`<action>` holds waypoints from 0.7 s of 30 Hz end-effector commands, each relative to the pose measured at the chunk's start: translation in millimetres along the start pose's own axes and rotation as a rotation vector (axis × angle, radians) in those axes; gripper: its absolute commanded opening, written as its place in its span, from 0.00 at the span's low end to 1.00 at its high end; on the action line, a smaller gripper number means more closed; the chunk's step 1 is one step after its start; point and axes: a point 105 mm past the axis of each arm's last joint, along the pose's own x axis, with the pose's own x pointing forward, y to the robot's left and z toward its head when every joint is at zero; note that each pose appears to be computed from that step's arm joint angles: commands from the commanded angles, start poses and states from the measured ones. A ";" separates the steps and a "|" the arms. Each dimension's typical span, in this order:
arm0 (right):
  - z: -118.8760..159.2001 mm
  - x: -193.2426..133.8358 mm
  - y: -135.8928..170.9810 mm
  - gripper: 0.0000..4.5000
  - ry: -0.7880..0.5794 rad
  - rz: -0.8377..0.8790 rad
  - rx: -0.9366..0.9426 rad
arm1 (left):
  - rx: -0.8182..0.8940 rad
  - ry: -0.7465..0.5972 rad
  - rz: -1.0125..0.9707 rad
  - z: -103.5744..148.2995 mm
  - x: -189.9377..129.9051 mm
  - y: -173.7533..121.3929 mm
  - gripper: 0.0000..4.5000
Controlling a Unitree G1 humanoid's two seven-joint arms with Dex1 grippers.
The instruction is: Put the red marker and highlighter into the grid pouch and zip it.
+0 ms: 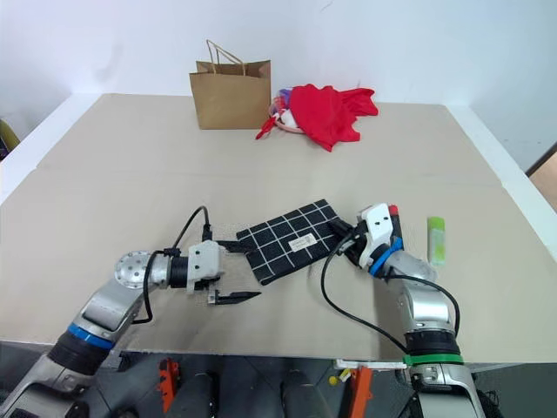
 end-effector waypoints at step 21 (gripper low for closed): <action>19.9 -2.0 8.8 0.00 -0.063 -0.005 -0.045 | 0.243 0.055 -0.061 -15.4 44.9 8.6 0.62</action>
